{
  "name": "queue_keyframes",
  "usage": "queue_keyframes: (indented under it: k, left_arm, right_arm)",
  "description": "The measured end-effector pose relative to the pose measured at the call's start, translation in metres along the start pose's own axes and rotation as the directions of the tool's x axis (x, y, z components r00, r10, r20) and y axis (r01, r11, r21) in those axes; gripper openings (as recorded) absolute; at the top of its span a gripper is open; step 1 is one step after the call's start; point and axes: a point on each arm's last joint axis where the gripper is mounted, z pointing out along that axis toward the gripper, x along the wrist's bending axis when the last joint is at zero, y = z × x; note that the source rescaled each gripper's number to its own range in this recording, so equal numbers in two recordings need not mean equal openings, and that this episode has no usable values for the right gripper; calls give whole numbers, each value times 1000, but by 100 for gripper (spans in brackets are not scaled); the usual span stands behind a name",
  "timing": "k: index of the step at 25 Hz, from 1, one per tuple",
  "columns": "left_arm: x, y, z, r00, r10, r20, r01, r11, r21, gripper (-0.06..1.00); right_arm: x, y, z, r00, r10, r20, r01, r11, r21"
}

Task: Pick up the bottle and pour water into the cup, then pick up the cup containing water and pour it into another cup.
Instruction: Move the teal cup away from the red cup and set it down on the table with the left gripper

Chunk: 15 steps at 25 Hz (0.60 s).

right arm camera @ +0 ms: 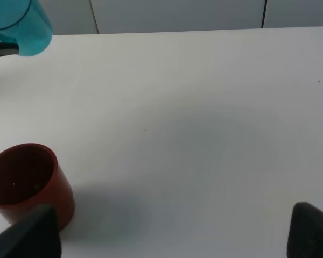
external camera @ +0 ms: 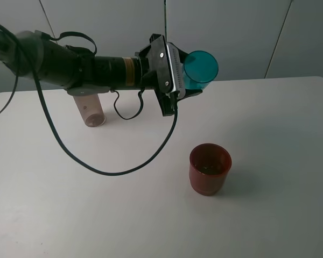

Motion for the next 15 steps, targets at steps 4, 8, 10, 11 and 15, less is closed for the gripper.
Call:
queue_keyframes:
  k: [4, 8, 10, 11, 15]
  left_arm:
    - [0, -31, 2, 990, -133, -48, 131, 990, -45, 28]
    - [-6, -63, 4, 960, -264, -93, 258, 963, -73, 28]
    - [-10, -81, 5, 938, -326, -118, 320, 945, -66, 28]
    - [-12, -89, 4, 930, -346, -128, 341, 938, -57, 28]
    - [-18, -109, 3, 903, -404, -146, 399, 915, -61, 28]
  right_arm:
    - [0, 0, 0, 1000, 0, 0, 0, 1000, 0]
    - [0, 0, 0, 1000, 0, 0, 0, 1000, 0]
    - [0, 0, 0, 1000, 0, 0, 0, 1000, 0]
    - [0, 0, 0, 1000, 0, 0, 0, 1000, 0]
    - [0, 0, 0, 1000, 0, 0, 0, 1000, 0]
